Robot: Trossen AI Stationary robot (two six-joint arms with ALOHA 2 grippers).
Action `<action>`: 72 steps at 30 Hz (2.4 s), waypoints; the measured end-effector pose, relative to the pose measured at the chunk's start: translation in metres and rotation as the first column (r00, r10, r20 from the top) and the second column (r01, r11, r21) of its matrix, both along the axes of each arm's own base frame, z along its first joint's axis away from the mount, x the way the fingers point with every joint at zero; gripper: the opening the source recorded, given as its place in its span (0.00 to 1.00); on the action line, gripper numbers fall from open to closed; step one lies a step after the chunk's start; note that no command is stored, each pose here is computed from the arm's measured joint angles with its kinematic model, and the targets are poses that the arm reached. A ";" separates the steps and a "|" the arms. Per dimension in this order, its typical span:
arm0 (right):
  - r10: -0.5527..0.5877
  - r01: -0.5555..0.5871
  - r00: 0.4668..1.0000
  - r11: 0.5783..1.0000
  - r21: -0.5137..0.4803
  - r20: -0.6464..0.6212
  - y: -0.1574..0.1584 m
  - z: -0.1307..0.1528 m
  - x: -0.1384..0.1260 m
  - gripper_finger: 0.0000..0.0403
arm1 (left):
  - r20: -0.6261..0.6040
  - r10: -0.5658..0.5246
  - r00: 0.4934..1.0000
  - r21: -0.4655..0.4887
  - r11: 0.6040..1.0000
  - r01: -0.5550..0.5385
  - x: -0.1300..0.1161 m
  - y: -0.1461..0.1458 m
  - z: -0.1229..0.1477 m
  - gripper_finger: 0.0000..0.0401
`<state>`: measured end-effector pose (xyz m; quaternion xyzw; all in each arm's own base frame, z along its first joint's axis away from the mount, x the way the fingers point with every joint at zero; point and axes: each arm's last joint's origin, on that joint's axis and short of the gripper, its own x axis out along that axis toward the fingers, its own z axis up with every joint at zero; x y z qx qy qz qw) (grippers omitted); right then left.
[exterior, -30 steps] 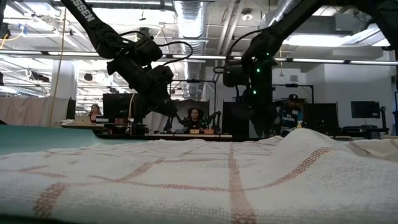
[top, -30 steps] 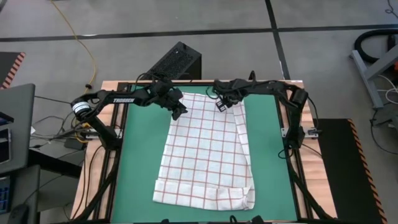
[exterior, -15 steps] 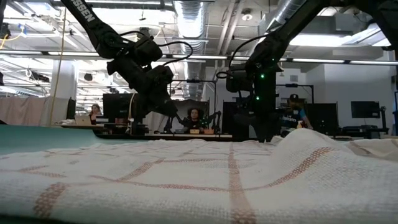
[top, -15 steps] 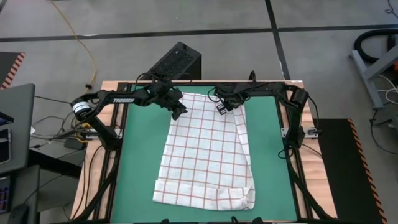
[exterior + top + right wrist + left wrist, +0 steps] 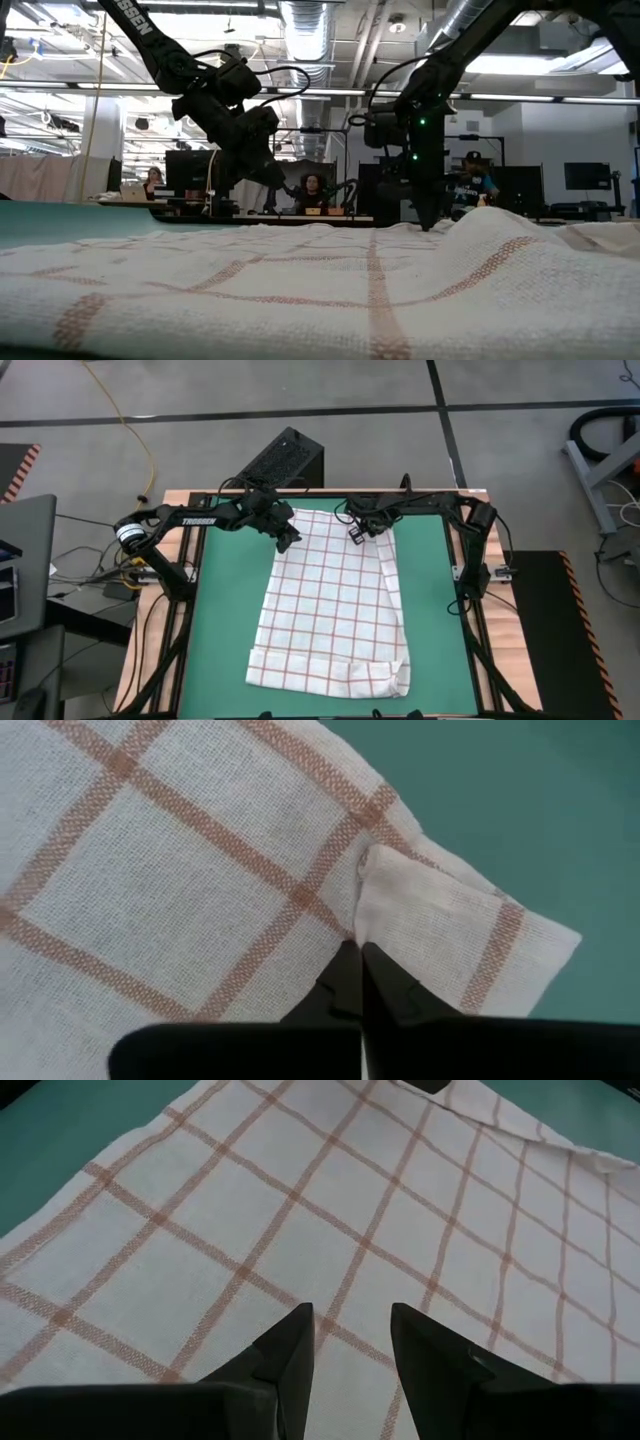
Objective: Roll towel into tight, uniform cylinder
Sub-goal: Roll the white patterned towel
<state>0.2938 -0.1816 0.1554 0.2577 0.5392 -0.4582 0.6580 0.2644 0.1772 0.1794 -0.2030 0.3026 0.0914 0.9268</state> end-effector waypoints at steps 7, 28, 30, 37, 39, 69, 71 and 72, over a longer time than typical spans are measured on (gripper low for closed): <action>0.005 -0.004 0.999 1.000 -0.028 0.050 -0.001 0.021 0.001 0.04 | -0.008 -0.002 1.000 0.028 1.000 0.002 0.000 0.000 0.000 0.31; 0.027 -0.028 0.997 1.000 0.004 0.077 0.003 0.024 0.002 0.03 | -0.180 0.169 0.969 0.153 0.978 -0.142 0.000 0.009 -0.062 0.01; 0.029 -0.030 0.997 0.999 0.013 0.068 0.004 0.024 0.002 0.03 | -0.215 0.185 0.959 0.153 0.976 -0.154 -0.003 0.009 -0.065 0.00; 0.055 -0.056 0.997 0.998 0.024 0.045 0.006 0.024 0.001 0.03 | -0.265 0.223 0.938 0.156 0.970 -0.186 -0.008 0.011 -0.068 0.00; 0.056 -0.057 0.998 0.998 0.025 0.042 0.007 0.026 -0.001 0.03 | -0.270 0.223 0.937 0.153 0.970 -0.187 -0.008 0.011 -0.068 0.00; -0.073 0.071 0.995 0.997 -0.036 -0.069 -0.005 0.038 -0.048 0.08 | -0.285 0.233 0.930 0.128 0.971 -0.204 -0.009 0.010 -0.070 0.00; -0.083 0.081 0.993 0.996 -0.023 -0.089 -0.005 0.033 -0.053 0.08 | -0.286 0.233 0.930 0.128 0.971 -0.204 -0.010 0.010 -0.070 0.00; -0.092 0.090 0.991 0.996 -0.017 -0.098 -0.006 0.032 -0.055 0.08 | -0.286 0.233 0.930 0.127 0.971 -0.204 -0.010 0.009 -0.070 0.00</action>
